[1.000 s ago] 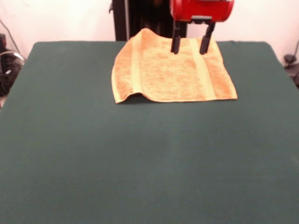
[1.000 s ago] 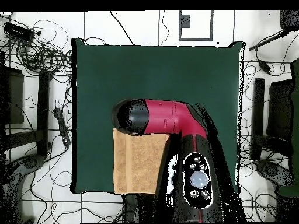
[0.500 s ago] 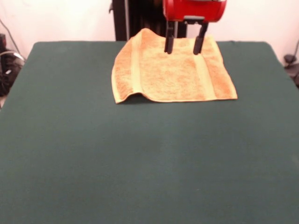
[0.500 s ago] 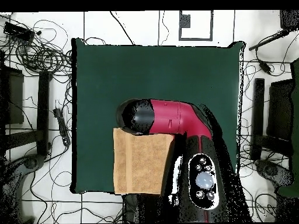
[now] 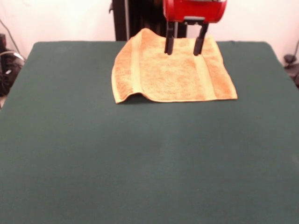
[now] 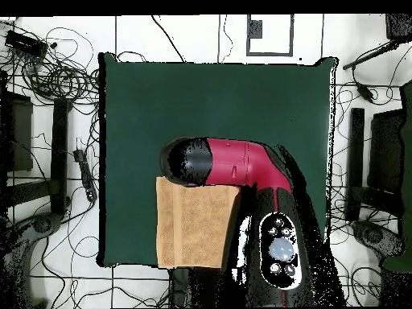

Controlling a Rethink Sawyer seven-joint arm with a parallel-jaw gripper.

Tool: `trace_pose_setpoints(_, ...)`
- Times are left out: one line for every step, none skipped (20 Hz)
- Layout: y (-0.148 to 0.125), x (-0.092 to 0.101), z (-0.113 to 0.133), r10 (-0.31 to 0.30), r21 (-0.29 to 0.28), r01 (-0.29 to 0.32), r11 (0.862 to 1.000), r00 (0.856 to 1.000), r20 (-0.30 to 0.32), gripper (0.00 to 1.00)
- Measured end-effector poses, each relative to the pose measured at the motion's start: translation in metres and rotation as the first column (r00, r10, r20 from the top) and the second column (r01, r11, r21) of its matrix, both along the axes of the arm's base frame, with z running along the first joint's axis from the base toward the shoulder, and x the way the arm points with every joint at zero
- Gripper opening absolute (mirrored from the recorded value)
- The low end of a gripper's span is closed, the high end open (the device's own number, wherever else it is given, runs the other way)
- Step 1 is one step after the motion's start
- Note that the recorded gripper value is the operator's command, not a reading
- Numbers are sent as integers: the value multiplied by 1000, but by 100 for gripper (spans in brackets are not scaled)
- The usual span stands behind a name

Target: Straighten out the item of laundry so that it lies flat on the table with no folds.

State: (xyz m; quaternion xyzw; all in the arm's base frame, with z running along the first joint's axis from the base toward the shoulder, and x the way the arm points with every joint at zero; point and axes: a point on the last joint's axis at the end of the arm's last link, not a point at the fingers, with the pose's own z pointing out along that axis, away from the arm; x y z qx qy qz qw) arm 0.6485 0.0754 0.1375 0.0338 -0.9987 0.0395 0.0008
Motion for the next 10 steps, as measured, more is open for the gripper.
trace_pose_setpoints(0, 0, 0, 0, 0, 0, 1000, 1000, -1, 100)
trace_pose_setpoints(0, 0, 0, 0, 0, 0, 1000, 1000, 0, 100)
trace_pose_setpoints(0, -1, -1, 0, 0, 0, 1000, 1000, 0, 100)
trace_pose_setpoints(0, -1, -1, 0, -1, 0, 1000, 1000, 1, 100)
trace_pose_setpoints(0, -1, -2, 0, -1, 0, 1000, 1000, 3, 100)
trace_pose_setpoints(-1, -2, -3, 0, -2, 0, 1000, 1000, 5, 100)
trace_pose_setpoints(-1, -2, -4, 0, -3, 0, 1000, 1000, 6, 100)
trace_pose_setpoints(-1, -2, -5, 1, -4, 0, 1000, 1000, 8, 100)
trace_pose_setpoints(-3, -3, -10, 0, -8, 0, 1000, 1000, 12, 100)
trace_pose_setpoints(-4, -4, -14, 0, -12, 0, 1000, 1000, 16, 100)
